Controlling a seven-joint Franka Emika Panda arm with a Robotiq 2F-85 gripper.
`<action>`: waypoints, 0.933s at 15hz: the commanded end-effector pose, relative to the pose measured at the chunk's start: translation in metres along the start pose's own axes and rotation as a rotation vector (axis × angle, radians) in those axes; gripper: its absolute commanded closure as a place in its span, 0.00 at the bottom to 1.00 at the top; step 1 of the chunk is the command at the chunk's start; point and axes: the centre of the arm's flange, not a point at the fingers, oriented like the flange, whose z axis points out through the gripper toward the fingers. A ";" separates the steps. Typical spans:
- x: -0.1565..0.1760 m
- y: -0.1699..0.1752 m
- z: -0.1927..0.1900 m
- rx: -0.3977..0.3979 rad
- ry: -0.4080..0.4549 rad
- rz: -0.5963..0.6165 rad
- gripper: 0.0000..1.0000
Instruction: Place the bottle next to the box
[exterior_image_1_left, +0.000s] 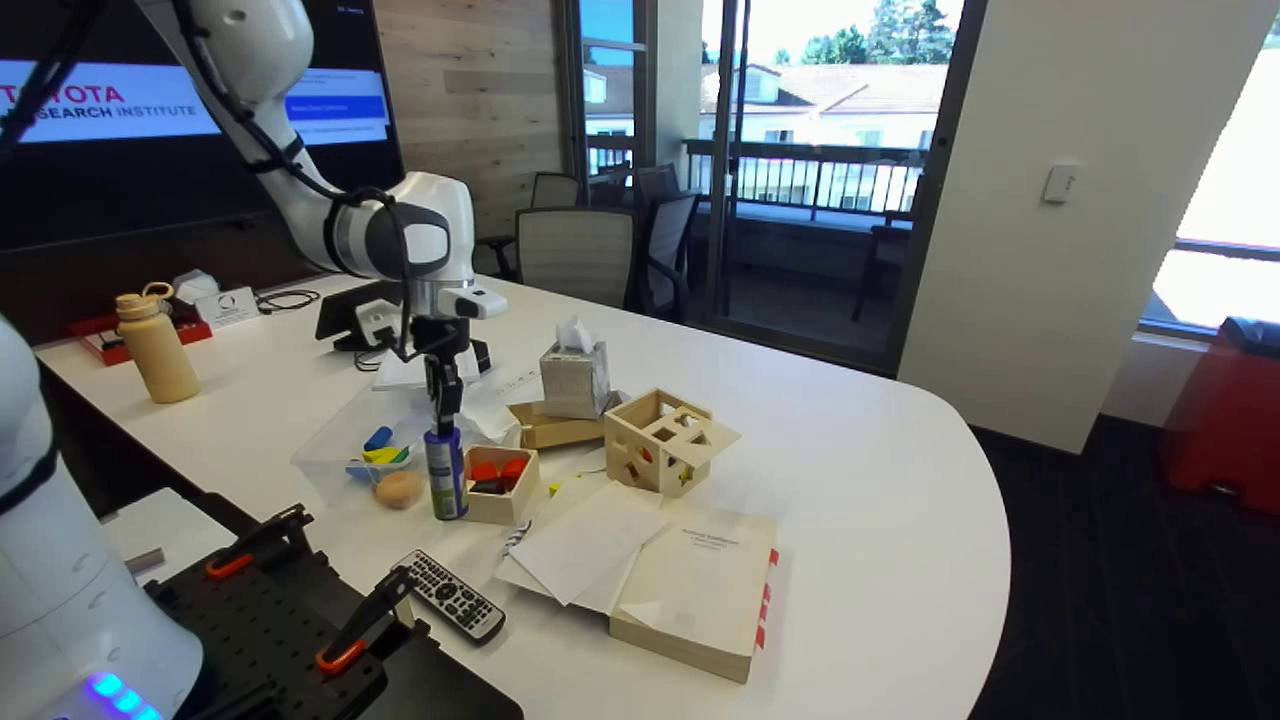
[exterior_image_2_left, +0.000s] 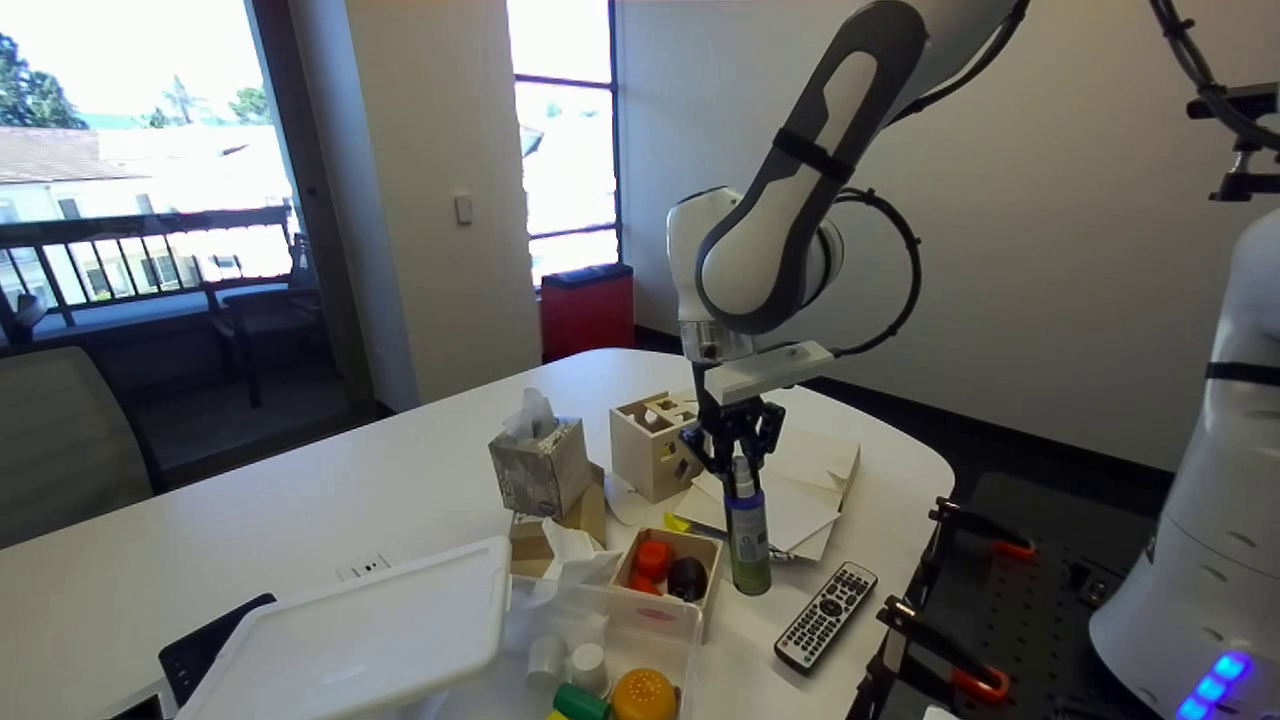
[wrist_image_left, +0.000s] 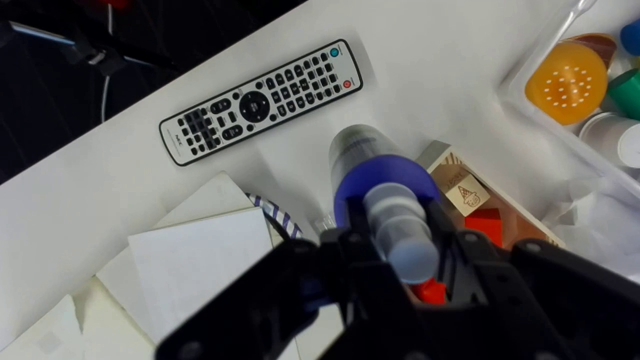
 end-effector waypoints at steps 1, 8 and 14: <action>0.016 -0.004 0.008 -0.008 0.010 0.016 0.92; 0.034 0.014 0.038 0.014 -0.003 0.057 0.92; 0.040 0.024 0.050 0.096 0.040 0.066 0.92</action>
